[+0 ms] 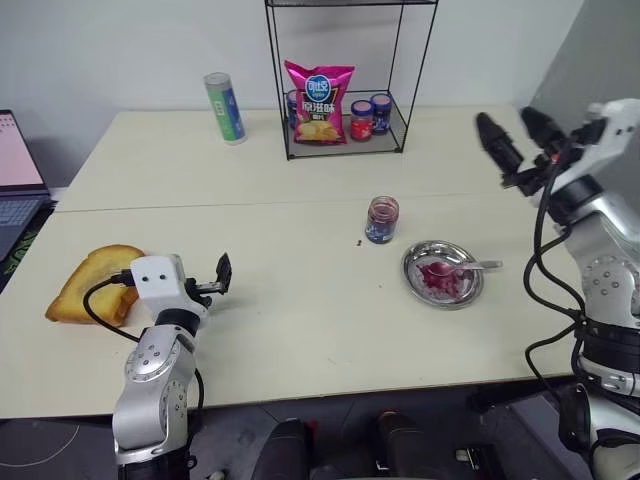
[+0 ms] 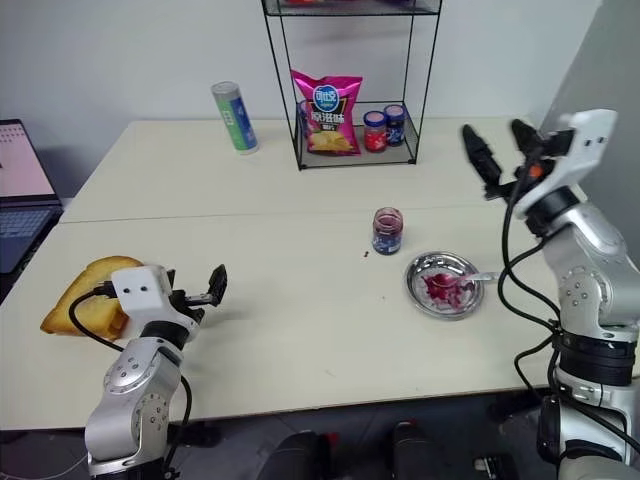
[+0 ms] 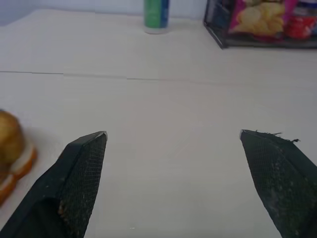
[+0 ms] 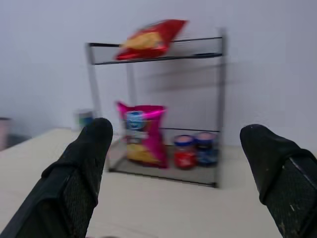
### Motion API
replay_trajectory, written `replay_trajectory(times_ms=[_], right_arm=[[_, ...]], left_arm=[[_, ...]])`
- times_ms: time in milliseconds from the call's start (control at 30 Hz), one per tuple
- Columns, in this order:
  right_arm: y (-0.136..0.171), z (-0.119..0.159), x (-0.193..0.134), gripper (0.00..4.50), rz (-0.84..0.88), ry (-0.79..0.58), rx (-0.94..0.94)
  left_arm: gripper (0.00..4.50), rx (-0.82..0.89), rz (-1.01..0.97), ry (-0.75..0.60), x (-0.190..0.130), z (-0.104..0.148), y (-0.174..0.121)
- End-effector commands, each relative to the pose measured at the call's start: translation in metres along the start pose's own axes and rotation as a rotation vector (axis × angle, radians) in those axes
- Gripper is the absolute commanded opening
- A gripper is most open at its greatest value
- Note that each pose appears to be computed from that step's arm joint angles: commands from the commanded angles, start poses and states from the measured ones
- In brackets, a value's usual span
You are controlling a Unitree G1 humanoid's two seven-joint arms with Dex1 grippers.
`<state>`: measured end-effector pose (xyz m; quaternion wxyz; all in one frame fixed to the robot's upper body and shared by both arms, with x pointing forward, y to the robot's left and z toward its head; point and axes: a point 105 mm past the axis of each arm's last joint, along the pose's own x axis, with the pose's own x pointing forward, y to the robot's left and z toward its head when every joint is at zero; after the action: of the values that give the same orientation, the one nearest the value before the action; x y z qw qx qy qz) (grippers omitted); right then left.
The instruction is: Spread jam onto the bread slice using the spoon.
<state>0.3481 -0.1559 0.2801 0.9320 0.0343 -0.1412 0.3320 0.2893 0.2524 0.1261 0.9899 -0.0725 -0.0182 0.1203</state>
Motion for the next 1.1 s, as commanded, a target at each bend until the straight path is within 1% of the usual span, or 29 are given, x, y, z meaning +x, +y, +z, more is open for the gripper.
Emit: replay_trajectory(times_ms=[33, 133, 200, 267, 367, 400, 500, 700, 900, 1100], right_arm=[[0.065, -0.015, 0.016, 4.48, 0.379, 0.089, 0.060], [0.099, -0.038, 0.022, 4.48, 0.587, 0.158, 0.117], [0.111, -0.050, 0.025, 4.48, 0.653, 0.174, 0.151], [0.120, -0.062, 0.030, 4.48, 0.686, 0.184, 0.178], [0.124, -0.072, 0.035, 4.48, 0.705, 0.194, 0.199], [0.125, -0.074, 0.035, 4.48, 0.716, 0.197, 0.206], [0.129, -0.076, 0.035, 4.48, 0.737, 0.203, 0.202], [0.128, -0.077, 0.034, 4.48, 0.721, 0.209, 0.208], [0.128, -0.075, 0.032, 4.48, 0.713, 0.209, 0.216], [0.126, -0.074, 0.033, 4.48, 0.677, 0.203, 0.252]], left_arm=[[4.50, -0.075, 0.270, -0.053, -0.021, 0.020, 0.033], [4.50, -0.100, 0.439, -0.079, -0.035, 0.029, 0.058], [4.50, -0.144, 0.514, -0.087, -0.043, 0.031, 0.071], [4.50, -0.166, 0.527, -0.077, -0.047, 0.030, 0.073], [4.50, -0.242, 0.470, -0.048, -0.044, 0.024, 0.063], [4.50, -0.307, 0.450, -0.036, -0.043, 0.018, 0.059], [4.50, -0.396, 0.418, -0.009, -0.040, 0.009, 0.056], [4.50, -0.494, 0.420, 0.011, -0.031, 0.001, 0.061], [4.50, -0.503, 0.464, -0.003, -0.029, 0.004, 0.074], [4.50, -0.473, 0.491, 0.023, -0.023, -0.003, 0.080]])
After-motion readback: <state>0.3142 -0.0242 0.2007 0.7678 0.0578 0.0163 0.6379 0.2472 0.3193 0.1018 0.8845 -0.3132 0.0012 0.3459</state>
